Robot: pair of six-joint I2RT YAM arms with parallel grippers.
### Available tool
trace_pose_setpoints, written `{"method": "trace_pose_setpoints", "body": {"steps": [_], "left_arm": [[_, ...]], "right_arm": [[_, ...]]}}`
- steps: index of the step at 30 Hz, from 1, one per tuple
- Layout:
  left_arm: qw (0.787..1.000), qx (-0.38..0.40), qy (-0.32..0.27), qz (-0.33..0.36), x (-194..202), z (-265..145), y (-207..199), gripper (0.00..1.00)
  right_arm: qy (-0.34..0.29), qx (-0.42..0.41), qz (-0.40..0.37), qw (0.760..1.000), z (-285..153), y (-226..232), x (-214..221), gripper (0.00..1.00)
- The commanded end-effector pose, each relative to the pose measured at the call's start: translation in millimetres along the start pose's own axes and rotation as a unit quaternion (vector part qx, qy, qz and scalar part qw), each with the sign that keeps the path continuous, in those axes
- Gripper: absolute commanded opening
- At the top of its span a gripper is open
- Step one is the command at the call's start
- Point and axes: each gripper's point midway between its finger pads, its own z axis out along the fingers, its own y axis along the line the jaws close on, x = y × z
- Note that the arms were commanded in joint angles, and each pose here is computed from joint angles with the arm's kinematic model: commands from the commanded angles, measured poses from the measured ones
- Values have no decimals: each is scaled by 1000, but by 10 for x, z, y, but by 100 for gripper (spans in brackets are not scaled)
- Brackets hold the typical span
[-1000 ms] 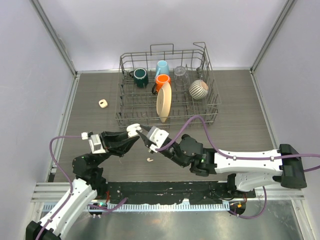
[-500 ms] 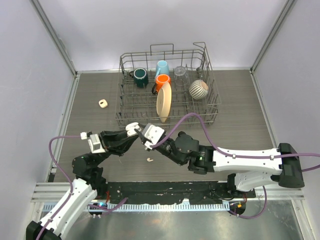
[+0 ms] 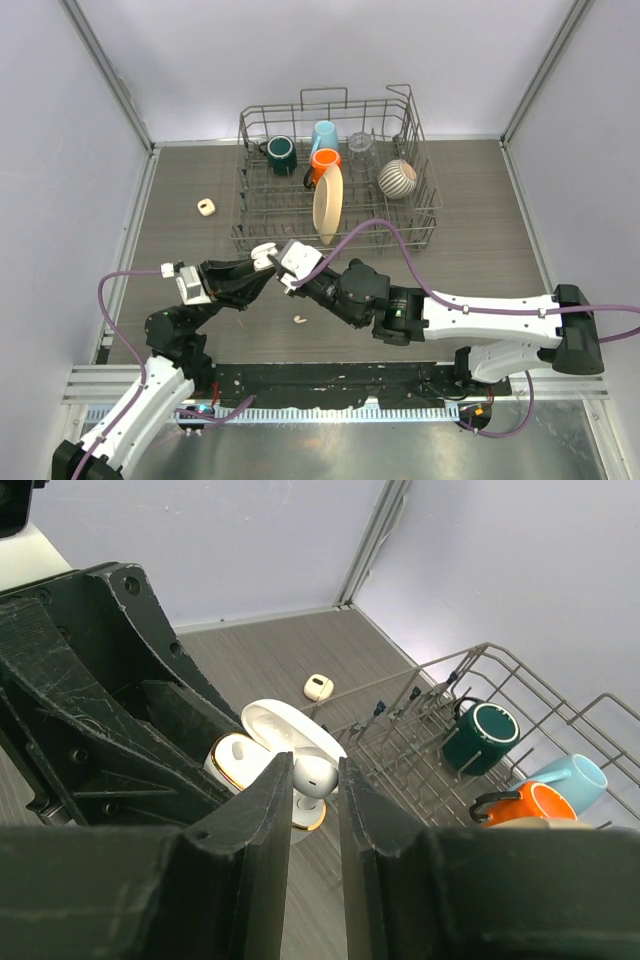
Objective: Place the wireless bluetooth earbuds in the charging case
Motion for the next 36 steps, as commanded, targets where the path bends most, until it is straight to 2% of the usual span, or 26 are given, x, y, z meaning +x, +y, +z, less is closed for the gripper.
{"method": "trace_pose_setpoints", "body": {"steps": [1, 8, 20, 27, 36], "left_arm": [[998, 10, -52, 42, -344, 83, -43, 0], [998, 4, -53, 43, -335, 74, -23, 0], [997, -3, -58, 57, -355, 71, 5, 0], [996, -11, -59, 63, -352, 64, 38, 0], [995, -22, -67, 69, -355, 22, 64, 0]], "right_arm": [[15, -35, 7, 999, 38, 187, 10, 4], [23, -26, 8, 999, 28, 155, 24, 4], [43, -19, 56, 997, 72, 187, 3, 4], [74, -7, 71, 995, 104, 191, 78, 4], [65, 6, 84, 994, 86, 136, 17, 6]]}}
